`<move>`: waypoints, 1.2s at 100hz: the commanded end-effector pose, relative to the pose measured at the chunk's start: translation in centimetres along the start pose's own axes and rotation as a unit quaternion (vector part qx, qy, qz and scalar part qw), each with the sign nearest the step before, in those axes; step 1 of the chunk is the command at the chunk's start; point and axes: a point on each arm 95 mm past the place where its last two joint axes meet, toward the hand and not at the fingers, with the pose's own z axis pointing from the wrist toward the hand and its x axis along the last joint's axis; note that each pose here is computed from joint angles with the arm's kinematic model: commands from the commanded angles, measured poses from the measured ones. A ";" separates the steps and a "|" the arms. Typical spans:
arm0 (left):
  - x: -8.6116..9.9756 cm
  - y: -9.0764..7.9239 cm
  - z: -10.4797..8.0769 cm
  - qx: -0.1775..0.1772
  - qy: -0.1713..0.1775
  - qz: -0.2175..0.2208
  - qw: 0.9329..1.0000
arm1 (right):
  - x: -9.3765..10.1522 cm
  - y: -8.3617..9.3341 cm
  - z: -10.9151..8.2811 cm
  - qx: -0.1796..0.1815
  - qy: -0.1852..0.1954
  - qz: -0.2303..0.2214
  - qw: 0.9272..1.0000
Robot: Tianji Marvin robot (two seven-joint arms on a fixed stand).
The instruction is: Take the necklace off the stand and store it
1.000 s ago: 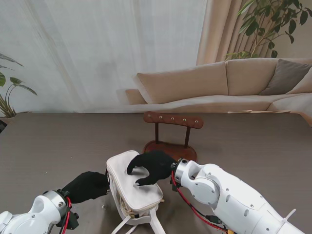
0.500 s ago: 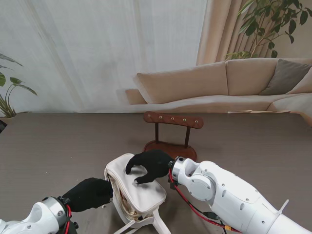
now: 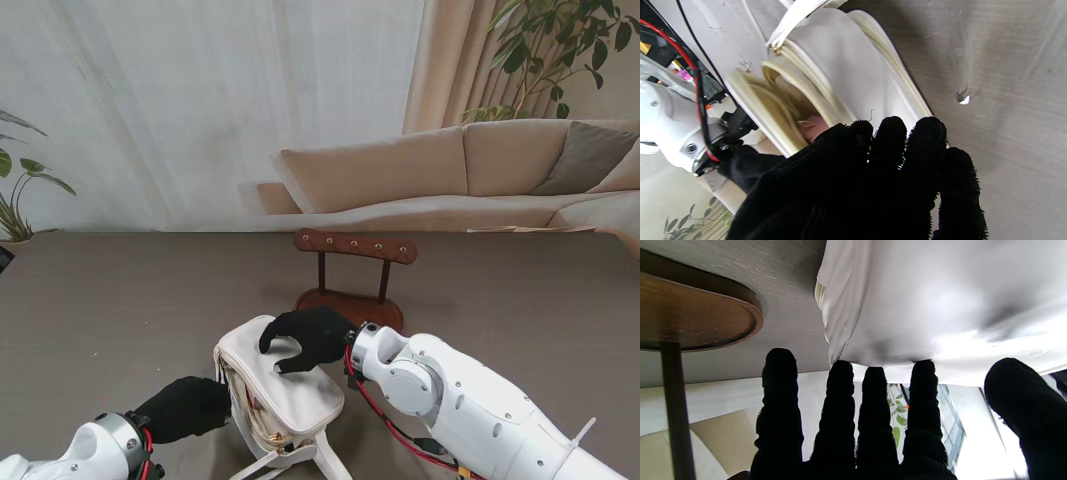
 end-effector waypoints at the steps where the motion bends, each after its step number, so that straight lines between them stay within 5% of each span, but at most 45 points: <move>1: -0.7 1.1 0.3 -0.021 -0.011 -0.013 1.000 | 0.0 -0.7 -0.1 0.012 -0.011 0.005 1.000; 31: -2.0 1.3 1.6 -0.020 -0.031 -0.009 0.999 | 0.6 2.7 2.4 -0.008 -0.037 -0.014 0.999; 67: -2.6 1.3 2.1 -0.018 -0.041 -0.008 0.999 | 0.4 4.3 5.6 -0.003 -0.061 -0.051 0.997; 120: -2.6 1.5 1.9 -0.012 -0.050 -0.011 0.999 | 0.6 3.1 8.6 0.130 -0.024 -0.055 0.990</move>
